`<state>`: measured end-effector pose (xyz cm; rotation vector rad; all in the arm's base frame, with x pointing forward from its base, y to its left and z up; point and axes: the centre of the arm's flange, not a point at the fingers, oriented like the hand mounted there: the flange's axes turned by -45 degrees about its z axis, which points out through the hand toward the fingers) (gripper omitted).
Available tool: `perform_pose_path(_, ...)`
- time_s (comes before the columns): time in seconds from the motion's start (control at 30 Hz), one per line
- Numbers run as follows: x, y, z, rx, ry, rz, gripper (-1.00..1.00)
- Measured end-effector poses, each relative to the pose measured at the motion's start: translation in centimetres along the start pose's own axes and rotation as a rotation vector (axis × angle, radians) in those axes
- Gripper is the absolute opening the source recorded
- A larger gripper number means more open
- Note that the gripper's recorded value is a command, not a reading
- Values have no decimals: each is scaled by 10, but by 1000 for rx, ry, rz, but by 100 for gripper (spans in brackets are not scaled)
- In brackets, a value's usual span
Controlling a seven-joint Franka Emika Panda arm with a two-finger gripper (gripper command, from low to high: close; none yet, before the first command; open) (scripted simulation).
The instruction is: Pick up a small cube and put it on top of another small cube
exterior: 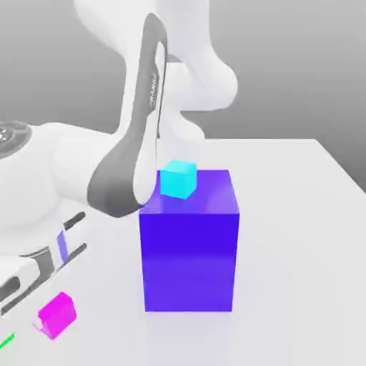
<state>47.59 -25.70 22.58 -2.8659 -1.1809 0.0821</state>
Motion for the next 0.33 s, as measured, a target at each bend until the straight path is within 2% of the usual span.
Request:
perform_pose_path(0.1,-59,23,-8,-43,34,147,-100)
perform_pose_path(0.2,-70,31,31,-53,38,171,-100)
perform_pose_path(0.23,-71,31,42,-53,38,173,100)
perform_pose_path(0.33,-71,31,42,-53,38,173,100)
